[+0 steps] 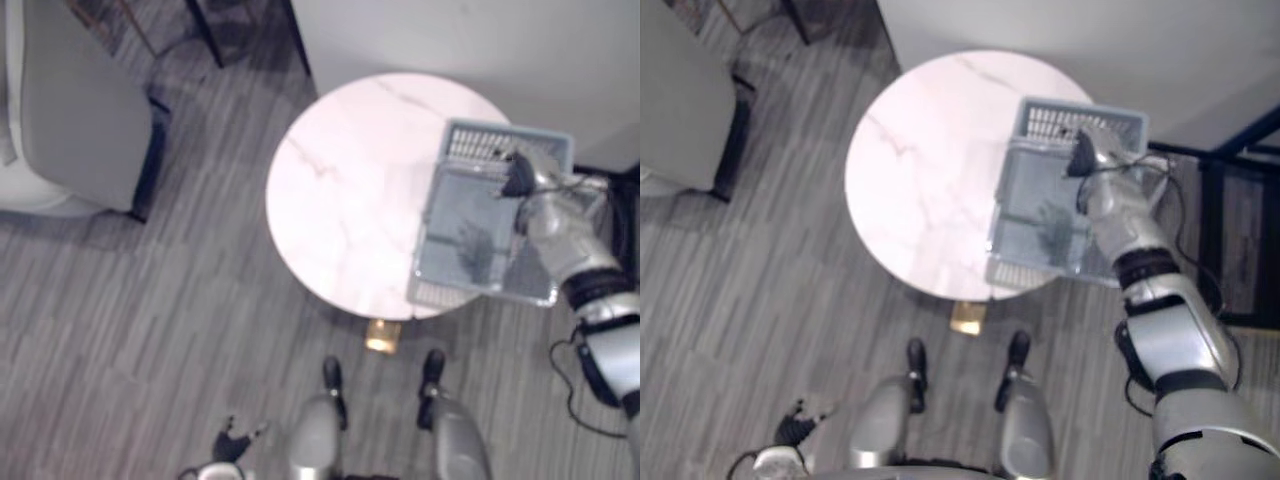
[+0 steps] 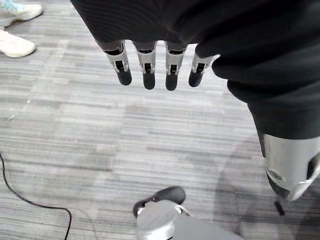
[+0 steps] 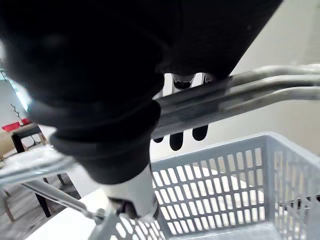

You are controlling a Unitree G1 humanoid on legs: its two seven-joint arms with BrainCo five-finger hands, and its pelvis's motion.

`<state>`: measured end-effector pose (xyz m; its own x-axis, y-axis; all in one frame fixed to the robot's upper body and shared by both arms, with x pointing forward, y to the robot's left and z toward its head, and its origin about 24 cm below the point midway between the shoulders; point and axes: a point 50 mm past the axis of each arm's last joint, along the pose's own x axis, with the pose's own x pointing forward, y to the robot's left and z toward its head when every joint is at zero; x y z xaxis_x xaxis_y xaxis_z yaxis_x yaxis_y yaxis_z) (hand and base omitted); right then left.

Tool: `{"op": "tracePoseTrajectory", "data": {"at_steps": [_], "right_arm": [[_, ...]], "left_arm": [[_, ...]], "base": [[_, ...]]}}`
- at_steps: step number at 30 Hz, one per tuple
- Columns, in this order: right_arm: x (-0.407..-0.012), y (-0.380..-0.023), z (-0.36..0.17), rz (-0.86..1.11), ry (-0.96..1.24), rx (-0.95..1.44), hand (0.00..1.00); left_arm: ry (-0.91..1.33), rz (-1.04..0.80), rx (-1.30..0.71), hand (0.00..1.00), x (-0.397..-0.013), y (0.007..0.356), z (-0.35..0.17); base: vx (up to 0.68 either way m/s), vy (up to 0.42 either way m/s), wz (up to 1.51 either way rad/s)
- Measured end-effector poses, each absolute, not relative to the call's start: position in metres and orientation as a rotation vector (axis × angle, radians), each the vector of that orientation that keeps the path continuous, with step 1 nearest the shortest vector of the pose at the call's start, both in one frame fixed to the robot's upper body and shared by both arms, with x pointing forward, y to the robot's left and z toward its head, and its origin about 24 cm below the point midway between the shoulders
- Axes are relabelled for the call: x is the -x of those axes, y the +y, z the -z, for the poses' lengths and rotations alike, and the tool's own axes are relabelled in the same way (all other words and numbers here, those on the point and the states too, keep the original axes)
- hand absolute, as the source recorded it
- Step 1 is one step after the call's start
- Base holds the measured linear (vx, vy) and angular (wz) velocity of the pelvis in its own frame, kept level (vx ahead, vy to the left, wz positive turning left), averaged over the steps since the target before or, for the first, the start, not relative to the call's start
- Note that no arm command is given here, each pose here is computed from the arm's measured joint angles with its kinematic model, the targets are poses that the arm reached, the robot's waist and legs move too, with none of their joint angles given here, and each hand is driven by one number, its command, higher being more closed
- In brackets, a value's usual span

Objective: Pick vegetable in the basket

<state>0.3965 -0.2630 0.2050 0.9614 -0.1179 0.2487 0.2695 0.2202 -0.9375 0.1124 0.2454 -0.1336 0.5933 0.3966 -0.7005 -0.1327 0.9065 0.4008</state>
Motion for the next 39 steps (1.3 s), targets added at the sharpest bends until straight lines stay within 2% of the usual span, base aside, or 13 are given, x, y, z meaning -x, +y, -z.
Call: {"op": "tracePoseTrajectory", "data": {"at_steps": [6, 11, 17, 20, 22, 24, 26, 30, 33, 34, 39], "right_arm": [[-0.395, -0.274, -0.211, 0.240, -0.080, 1.391, 1.00], [-0.388, -0.246, -0.174, 0.092, -0.103, 1.307, 1.00], [-0.326, -0.259, -0.091, 0.023, 0.012, 1.032, 1.00], [-0.296, -0.281, -0.064, 0.111, 0.110, 0.926, 1.00], [-0.280, -0.288, -0.042, 0.160, 0.191, 0.866, 1.00], [-0.261, -0.286, -0.015, 0.173, 0.274, 0.801, 1.00], [-0.253, -0.266, 0.009, 0.166, 0.325, 0.676, 1.00], [-0.232, -0.266, 0.041, 0.232, 0.446, 0.571, 1.00], [-0.196, -0.258, 0.072, 0.279, 0.578, 0.450, 1.00], [-0.176, -0.262, 0.083, 0.302, 0.642, 0.433, 1.00], [-0.132, -0.266, 0.112, 0.317, 0.841, 0.439, 1.00]], "left_arm": [[0.849, -0.305, -0.335, 0.00, -0.124, 0.249, 0.129], [0.884, -0.336, -0.290, 0.00, -0.111, 0.247, 0.133], [0.873, -0.290, -0.290, 0.00, -0.122, 0.243, 0.132], [0.800, -0.227, -0.342, 0.00, -0.152, 0.240, 0.121], [0.783, -0.220, -0.342, 0.00, -0.159, 0.240, 0.119], [0.801, -0.232, -0.351, 0.00, -0.154, 0.247, 0.119], [0.851, -0.260, -0.330, 0.00, -0.141, 0.253, 0.124], [0.870, -0.236, -0.328, 0.00, -0.137, 0.247, 0.128], [0.932, -0.225, -0.293, 0.00, -0.122, 0.237, 0.138], [0.945, -0.217, -0.281, 0.00, -0.117, 0.232, 0.141], [0.965, -0.232, -0.265, 0.00, -0.108, 0.228, 0.144]], "base": [[-0.04, 0.001, -0.07], [-0.02, 0.116, -1.21], [-0.02, 0.192, -0.99], [-0.01, 0.124, -0.82], [0.03, 0.042, -1.21], [0.05, 0.018, -1.37], [-0.13, 0.004, -2.10], [-0.04, -0.060, -1.67], [0.09, -0.159, -1.44], [0.09, -0.153, -1.48], [0.13, -0.096, -1.55]]}}
